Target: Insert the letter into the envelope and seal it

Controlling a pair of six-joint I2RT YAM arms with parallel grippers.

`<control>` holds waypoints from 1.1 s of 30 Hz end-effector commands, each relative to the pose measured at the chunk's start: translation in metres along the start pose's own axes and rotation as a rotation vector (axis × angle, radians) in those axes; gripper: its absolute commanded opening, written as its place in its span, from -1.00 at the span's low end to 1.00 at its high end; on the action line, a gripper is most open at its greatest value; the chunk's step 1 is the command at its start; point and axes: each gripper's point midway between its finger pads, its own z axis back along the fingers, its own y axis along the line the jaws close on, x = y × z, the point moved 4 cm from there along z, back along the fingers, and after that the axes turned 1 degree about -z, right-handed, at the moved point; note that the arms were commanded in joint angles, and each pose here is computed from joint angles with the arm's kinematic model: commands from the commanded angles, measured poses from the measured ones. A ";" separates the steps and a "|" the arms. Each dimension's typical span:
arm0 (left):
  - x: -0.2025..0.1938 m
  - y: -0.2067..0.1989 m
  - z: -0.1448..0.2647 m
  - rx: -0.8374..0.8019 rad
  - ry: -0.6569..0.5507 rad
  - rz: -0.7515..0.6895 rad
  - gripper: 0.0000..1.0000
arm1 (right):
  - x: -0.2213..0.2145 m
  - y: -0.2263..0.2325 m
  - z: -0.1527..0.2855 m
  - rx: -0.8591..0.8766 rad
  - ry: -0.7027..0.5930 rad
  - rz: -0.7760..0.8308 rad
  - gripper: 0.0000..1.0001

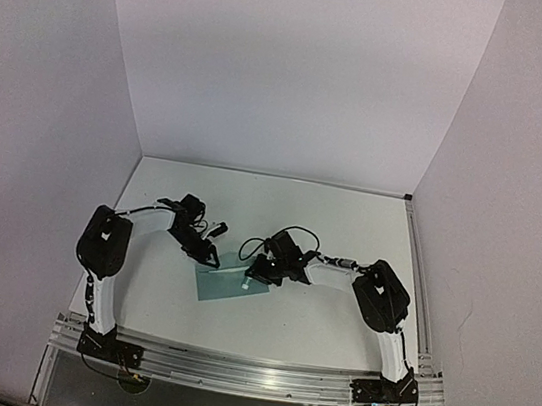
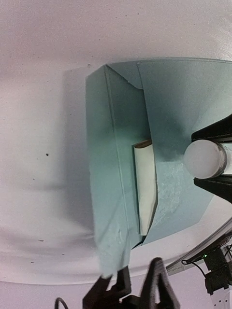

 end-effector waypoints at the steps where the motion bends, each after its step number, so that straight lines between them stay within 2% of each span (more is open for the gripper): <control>1: -0.009 -0.046 0.000 -0.034 0.005 -0.259 -0.06 | -0.001 -0.025 -0.009 -0.084 -0.023 -0.064 -1.00; 7: -0.006 -0.059 -0.005 0.054 -0.002 -0.497 -0.04 | 0.004 -0.027 -0.006 -0.084 -0.072 -0.131 -1.00; 12: -0.020 -0.074 -0.014 0.006 0.029 -0.622 -0.01 | 0.008 -0.023 -0.007 -0.075 -0.091 -0.163 -1.00; 14: -0.026 -0.073 -0.021 0.003 0.049 -0.623 -0.04 | 0.009 -0.023 -0.007 -0.075 -0.096 -0.171 -1.00; 16: -0.027 -0.071 -0.025 -0.003 0.055 -0.606 -0.17 | 0.010 -0.022 -0.006 -0.071 -0.101 -0.174 -1.00; 18: -0.028 -0.071 -0.028 -0.022 0.059 -0.596 -0.45 | 0.011 -0.022 -0.006 -0.071 -0.106 -0.176 -1.00; 20: -0.028 -0.071 -0.031 -0.037 0.057 -0.593 -0.64 | 0.011 -0.021 -0.006 -0.069 -0.107 -0.177 -1.00; 28: -0.020 -0.077 -0.030 -0.078 0.089 -0.567 -0.64 | 0.012 -0.020 -0.004 -0.066 -0.112 -0.180 -1.00; 31: -0.014 -0.094 -0.007 -0.099 0.081 -0.584 -0.59 | 0.012 -0.020 -0.002 -0.069 -0.117 -0.180 -1.00; 33: -0.004 -0.102 0.016 -0.106 0.031 -0.593 -0.58 | 0.011 -0.020 -0.003 -0.068 -0.113 -0.181 -1.00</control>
